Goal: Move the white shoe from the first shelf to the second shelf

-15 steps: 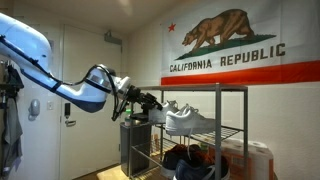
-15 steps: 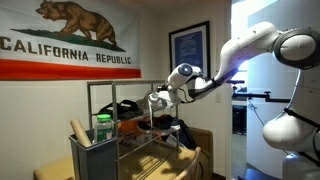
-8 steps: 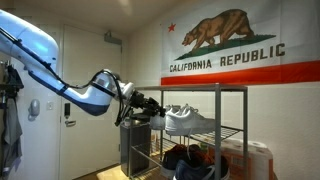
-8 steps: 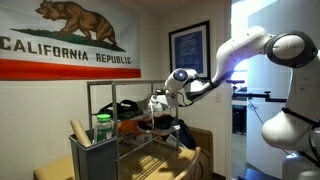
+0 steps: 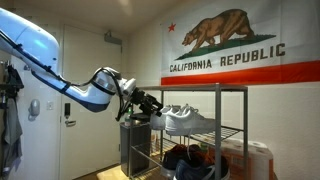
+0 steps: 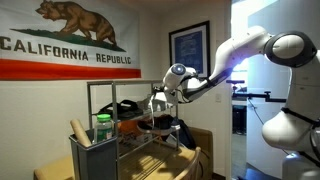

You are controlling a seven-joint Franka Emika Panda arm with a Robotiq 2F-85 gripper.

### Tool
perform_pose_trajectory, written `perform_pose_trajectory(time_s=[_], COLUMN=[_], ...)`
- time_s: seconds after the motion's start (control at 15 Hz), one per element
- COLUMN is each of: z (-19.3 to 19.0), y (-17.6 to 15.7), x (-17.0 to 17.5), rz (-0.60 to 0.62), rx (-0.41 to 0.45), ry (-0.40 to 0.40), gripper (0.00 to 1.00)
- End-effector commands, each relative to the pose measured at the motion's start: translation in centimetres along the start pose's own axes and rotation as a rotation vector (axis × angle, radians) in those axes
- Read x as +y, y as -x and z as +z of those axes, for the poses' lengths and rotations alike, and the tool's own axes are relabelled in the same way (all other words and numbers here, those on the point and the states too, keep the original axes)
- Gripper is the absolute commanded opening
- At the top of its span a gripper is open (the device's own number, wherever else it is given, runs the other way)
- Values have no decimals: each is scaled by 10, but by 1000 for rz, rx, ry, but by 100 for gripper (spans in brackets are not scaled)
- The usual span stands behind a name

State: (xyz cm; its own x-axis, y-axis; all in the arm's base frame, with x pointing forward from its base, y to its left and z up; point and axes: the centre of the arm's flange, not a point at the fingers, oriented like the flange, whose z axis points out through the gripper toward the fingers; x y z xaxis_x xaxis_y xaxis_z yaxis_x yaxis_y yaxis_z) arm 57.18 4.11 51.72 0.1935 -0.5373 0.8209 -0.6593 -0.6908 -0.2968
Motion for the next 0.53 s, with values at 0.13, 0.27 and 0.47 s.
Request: perform_pose_trajectory(time_s=[0.13,0.27,0.47], z=[-45,-55,-73], y=[-27,-34,-48], x=[0,1,4], rz=[-113,-137,-169], rx=[-51,-57,-66], ry=[39,39,44], gripper=[100,100,100])
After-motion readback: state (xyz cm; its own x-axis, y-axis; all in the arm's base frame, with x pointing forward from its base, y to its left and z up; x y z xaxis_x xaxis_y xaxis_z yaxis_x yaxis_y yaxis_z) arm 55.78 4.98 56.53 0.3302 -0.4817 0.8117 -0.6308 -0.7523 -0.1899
